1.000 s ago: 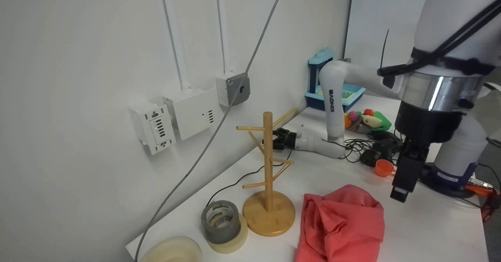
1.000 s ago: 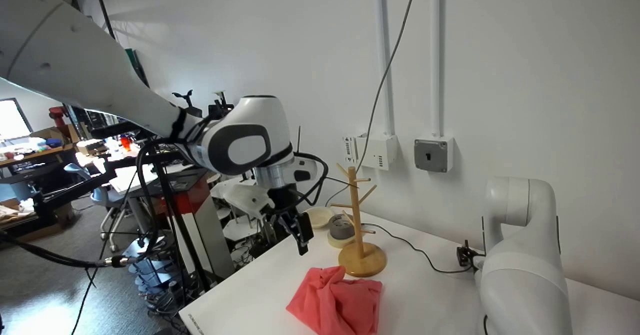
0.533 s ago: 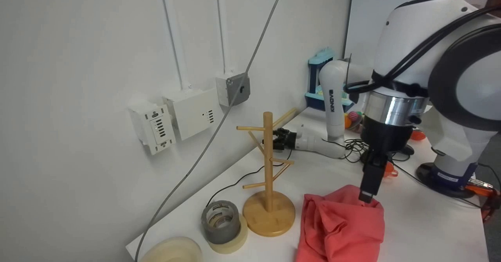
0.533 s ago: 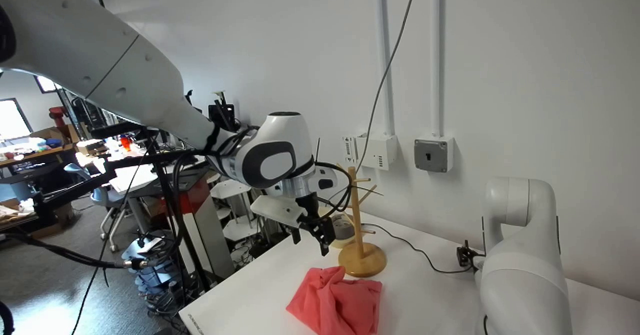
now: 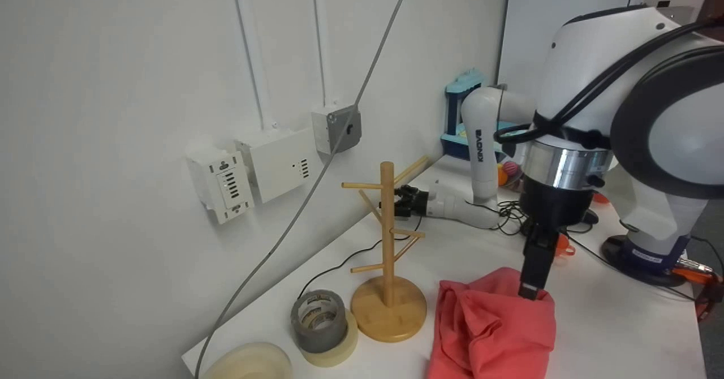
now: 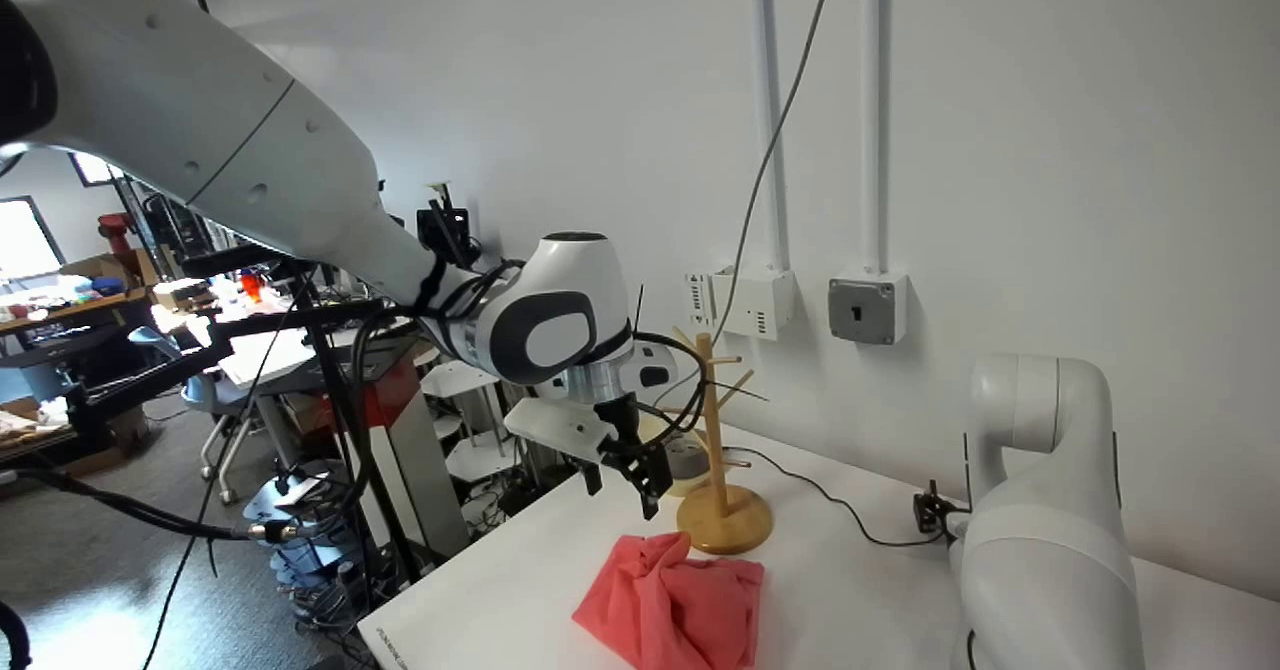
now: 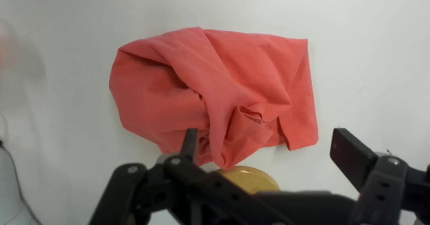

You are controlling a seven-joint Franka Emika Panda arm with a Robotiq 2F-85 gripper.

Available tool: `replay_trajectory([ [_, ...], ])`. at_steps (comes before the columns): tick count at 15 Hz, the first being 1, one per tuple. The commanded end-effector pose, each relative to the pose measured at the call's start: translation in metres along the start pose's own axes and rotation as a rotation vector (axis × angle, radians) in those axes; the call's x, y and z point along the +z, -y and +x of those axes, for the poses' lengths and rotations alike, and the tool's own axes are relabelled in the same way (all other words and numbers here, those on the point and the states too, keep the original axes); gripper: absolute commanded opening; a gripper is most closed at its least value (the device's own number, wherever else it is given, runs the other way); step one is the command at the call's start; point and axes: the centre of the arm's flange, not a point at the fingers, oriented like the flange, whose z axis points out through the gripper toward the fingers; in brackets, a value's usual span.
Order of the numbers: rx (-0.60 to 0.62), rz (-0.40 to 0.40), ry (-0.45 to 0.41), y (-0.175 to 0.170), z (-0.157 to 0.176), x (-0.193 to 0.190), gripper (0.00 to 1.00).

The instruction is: Unfold the orange piece of clothing

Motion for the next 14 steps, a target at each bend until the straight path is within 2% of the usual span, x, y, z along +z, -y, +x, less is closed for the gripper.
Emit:
replay_trajectory([
  [1, -0.103, 0.05, -0.027, -0.01, 0.013, 0.027, 1.0],
  [5, -0.198, 0.09, -0.061, -0.019, 0.028, 0.058, 1.0],
  [14, -0.282, 0.089, -0.031, -0.033, 0.066, 0.113, 1.0],
])
